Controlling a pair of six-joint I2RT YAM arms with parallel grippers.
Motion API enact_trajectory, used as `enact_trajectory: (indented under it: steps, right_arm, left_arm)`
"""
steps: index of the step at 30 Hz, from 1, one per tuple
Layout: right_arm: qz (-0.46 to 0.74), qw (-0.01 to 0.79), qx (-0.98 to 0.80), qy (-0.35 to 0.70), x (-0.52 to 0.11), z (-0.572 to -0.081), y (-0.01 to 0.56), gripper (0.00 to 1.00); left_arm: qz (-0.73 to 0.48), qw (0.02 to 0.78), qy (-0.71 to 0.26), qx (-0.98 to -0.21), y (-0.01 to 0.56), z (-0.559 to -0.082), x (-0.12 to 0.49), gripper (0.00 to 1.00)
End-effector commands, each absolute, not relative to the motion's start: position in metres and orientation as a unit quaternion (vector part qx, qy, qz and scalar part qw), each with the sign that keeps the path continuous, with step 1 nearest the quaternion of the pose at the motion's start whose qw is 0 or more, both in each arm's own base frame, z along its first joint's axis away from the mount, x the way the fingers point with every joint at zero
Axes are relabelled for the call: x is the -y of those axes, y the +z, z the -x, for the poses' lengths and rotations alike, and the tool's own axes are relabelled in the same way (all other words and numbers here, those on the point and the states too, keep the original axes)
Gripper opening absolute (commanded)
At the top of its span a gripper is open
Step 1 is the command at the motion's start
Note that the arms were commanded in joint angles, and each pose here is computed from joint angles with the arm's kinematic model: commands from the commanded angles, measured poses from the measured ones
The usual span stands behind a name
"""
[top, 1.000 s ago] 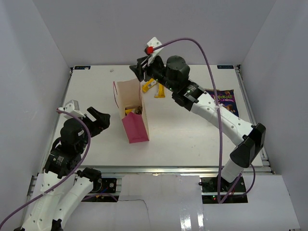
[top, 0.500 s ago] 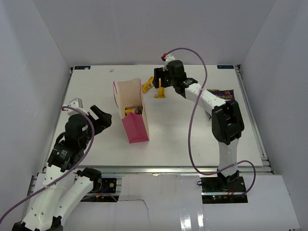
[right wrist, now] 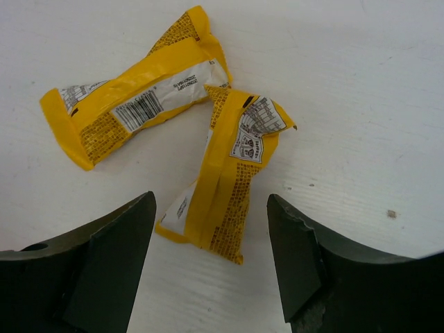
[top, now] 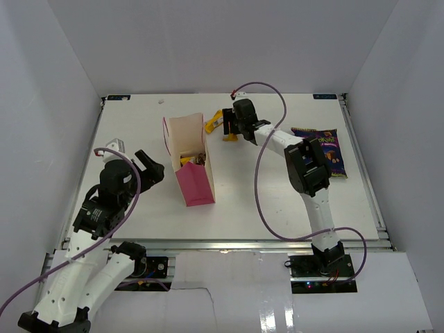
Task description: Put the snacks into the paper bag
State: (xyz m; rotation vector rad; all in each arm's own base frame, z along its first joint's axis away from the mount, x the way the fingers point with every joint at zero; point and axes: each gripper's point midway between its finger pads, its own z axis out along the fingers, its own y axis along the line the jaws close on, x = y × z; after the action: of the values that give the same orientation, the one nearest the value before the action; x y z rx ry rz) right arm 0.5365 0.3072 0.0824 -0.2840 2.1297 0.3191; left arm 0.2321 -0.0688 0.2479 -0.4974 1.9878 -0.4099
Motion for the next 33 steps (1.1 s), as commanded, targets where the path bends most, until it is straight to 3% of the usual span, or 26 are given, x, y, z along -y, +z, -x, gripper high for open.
enact_trajectory:
  steps: [1,5,8,12,17,26,33]
  right_arm:
    - [0.099,0.514,-0.843,0.124,-0.311,-0.563,0.099,0.71]
    - [0.095,0.513,-0.843,0.13,-0.318,-0.57,0.084,0.68]
    - [0.089,0.511,-0.846,0.124,-0.316,-0.572,0.079,0.6]
    - [0.09,0.494,-0.852,0.148,-0.31,-0.565,0.079,0.27]
    - [0.115,0.525,-0.82,0.197,-0.3,-0.557,0.148,0.12]
    - [0.353,0.608,-0.609,0.367,-0.336,-0.437,0.368,0.1]
    - [0.423,0.6,-0.518,0.44,-0.402,-0.331,0.45,0.11]
  left_arm:
    - [0.2,0.492,-0.174,-0.829,0.246,-0.234,0.074,0.92]
    - [0.2,0.483,-0.174,-0.835,0.241,-0.235,0.076,0.92]
    - [0.2,0.483,-0.175,-0.835,0.243,-0.236,0.077,0.92]
    - [0.202,0.484,-0.172,-0.834,0.243,-0.237,0.076,0.92]
    - [0.205,0.486,-0.169,-0.832,0.244,-0.238,0.074,0.92]
    - [0.197,0.503,-0.17,-0.824,0.245,-0.236,0.072,0.92]
    - [0.191,0.518,-0.188,-0.812,0.251,-0.231,0.073,0.92]
